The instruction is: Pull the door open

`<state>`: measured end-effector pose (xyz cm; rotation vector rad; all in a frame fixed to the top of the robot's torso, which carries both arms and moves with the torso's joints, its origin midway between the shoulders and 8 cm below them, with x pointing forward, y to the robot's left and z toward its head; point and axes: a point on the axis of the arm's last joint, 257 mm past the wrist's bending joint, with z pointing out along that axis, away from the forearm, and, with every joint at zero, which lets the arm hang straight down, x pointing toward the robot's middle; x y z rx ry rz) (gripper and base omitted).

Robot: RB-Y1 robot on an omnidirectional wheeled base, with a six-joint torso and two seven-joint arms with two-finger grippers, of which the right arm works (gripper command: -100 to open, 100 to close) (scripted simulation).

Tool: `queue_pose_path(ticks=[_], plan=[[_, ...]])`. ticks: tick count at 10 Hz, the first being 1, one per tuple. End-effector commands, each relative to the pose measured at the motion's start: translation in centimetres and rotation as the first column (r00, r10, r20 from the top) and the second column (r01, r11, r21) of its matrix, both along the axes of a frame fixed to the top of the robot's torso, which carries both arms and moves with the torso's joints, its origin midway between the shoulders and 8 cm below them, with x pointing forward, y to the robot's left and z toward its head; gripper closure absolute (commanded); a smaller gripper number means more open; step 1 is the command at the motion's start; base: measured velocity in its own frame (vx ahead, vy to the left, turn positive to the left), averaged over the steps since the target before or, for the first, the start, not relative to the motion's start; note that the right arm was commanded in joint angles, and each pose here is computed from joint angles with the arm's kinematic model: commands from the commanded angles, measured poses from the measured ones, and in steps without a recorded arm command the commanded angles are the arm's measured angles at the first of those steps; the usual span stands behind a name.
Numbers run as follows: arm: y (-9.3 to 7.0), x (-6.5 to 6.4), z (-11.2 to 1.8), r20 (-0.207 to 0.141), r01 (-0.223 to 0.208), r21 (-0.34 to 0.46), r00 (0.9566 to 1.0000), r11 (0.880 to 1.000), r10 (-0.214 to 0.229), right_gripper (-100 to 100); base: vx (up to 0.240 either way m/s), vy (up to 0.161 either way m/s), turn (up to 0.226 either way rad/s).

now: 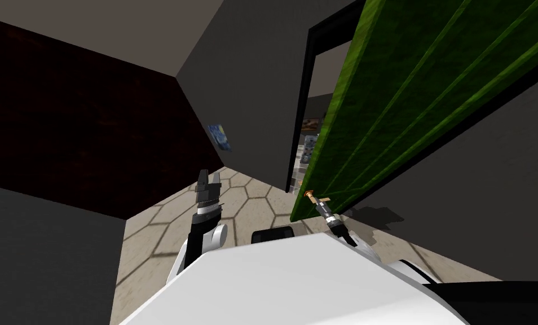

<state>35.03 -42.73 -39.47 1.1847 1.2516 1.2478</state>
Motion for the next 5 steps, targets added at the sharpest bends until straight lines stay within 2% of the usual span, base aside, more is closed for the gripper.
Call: queue_pose_path(ticks=[1, 2, 5], plan=[[0.0, 0.0, 0.0, 0.000, 0.000, 0.000, 1.0000, 1.000, 0.000, 100, -0.083, -0.032, 0.030], [-0.2, -1.3, -0.1, 0.000, -0.010, 0.002, 0.9999, 1.000, 0.010, 100, -0.151, -0.040, 0.233], [-0.6, -2.9, 0.0, 0.001, -0.021, 0.001, 0.9998, 1.000, 0.021, 100, -0.189, -0.105, 0.182]])
